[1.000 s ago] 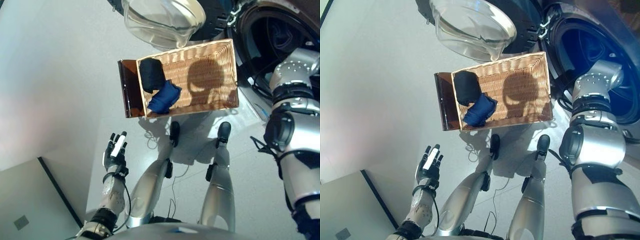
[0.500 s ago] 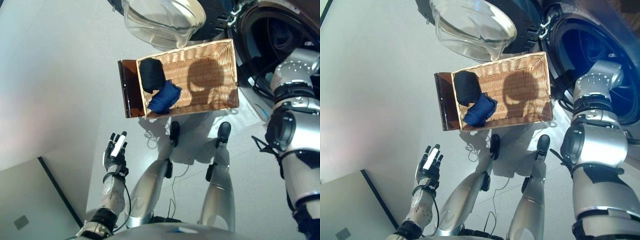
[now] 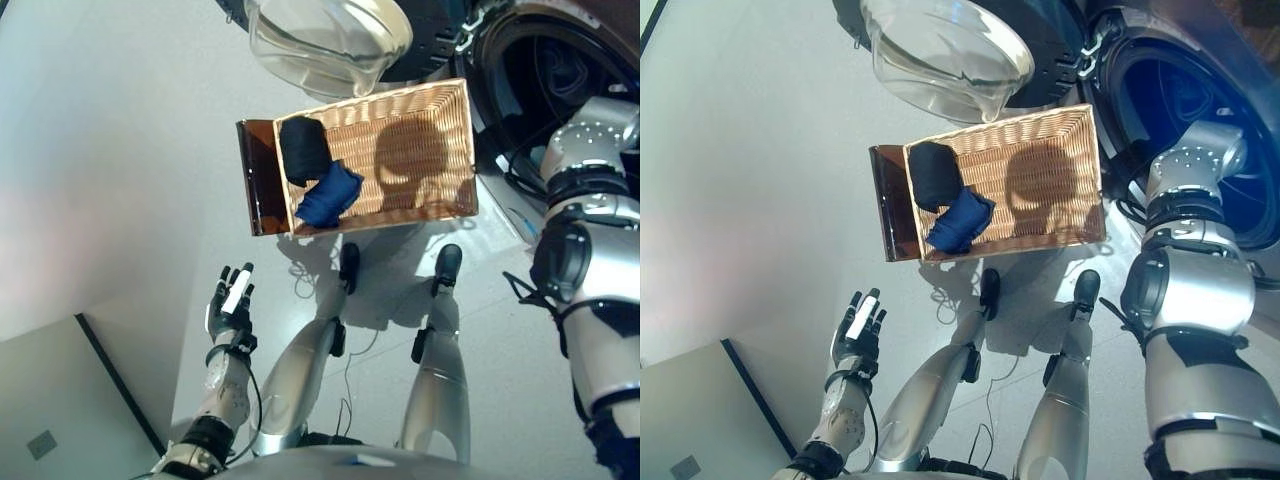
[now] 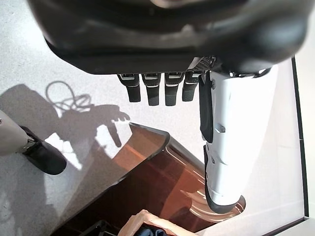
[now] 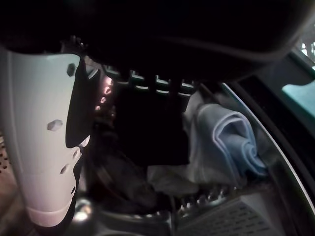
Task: Pick up the clothes and place them into the washing machine
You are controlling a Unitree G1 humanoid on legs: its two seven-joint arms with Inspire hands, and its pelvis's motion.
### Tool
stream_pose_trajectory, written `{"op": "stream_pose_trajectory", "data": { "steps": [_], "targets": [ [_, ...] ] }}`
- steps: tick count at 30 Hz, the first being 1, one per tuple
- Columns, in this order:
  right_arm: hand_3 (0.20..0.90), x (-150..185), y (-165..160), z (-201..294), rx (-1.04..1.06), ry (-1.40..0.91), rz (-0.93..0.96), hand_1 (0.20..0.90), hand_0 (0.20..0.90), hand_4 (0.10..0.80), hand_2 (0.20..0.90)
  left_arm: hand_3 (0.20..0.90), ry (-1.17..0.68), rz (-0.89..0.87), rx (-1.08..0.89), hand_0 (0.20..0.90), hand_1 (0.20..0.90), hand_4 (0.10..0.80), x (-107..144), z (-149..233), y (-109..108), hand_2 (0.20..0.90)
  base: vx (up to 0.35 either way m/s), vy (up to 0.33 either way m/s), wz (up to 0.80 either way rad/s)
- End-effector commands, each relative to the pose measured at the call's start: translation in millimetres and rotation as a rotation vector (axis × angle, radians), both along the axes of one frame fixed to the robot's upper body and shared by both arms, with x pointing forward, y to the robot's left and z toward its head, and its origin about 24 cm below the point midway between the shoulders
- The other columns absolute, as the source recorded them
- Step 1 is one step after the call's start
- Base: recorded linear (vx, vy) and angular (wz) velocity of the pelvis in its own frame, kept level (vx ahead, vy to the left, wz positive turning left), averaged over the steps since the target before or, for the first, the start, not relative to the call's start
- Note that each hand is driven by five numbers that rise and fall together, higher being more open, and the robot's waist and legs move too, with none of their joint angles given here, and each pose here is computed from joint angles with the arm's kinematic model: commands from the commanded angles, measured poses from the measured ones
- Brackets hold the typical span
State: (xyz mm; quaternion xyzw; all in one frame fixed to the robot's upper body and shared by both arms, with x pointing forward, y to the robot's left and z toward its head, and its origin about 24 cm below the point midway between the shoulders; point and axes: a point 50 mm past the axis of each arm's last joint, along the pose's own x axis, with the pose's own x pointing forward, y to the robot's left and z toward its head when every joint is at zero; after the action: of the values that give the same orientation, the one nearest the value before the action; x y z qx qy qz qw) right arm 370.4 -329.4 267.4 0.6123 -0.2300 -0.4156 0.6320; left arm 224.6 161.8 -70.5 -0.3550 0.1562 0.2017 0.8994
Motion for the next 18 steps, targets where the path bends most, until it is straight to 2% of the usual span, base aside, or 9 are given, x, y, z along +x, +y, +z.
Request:
{"op": "stream_pose_trajectory", "data": {
  "steps": [1,7,12,18],
  "targets": [
    [0.900,-24.9,-13.8,78.3,-0.183,-0.124,-0.124,0.900,0.900,0.800,0.900,0.900,0.005,0.052,0.100,0.900,0.900,0.800,-5.1,1.6,29.1,0.900,0.000,0.000,0.00],
    [0.900,-17.2,-2.3,76.5,-0.187,-0.087,-0.083,0.900,0.900,0.800,0.900,0.900,0.008,0.069,0.096,0.900,0.900,0.800,-5.7,2.3,31.4,0.900,0.000,0.000,0.00],
    [0.900,-6.2,15.3,69.8,-0.291,-0.003,-0.041,0.900,0.900,0.800,0.900,0.900,-0.003,0.088,0.090,0.900,0.900,0.800,-5.6,4.7,34.2,0.900,0.000,0.000,0.00],
    [0.900,16.4,63.6,37.4,-0.382,0.105,0.056,0.900,0.900,0.800,0.900,0.900,-0.023,0.121,0.077,0.900,0.900,0.800,-0.2,10.1,34.6,0.900,-0.005,0.001,-0.02]
  ]
}}
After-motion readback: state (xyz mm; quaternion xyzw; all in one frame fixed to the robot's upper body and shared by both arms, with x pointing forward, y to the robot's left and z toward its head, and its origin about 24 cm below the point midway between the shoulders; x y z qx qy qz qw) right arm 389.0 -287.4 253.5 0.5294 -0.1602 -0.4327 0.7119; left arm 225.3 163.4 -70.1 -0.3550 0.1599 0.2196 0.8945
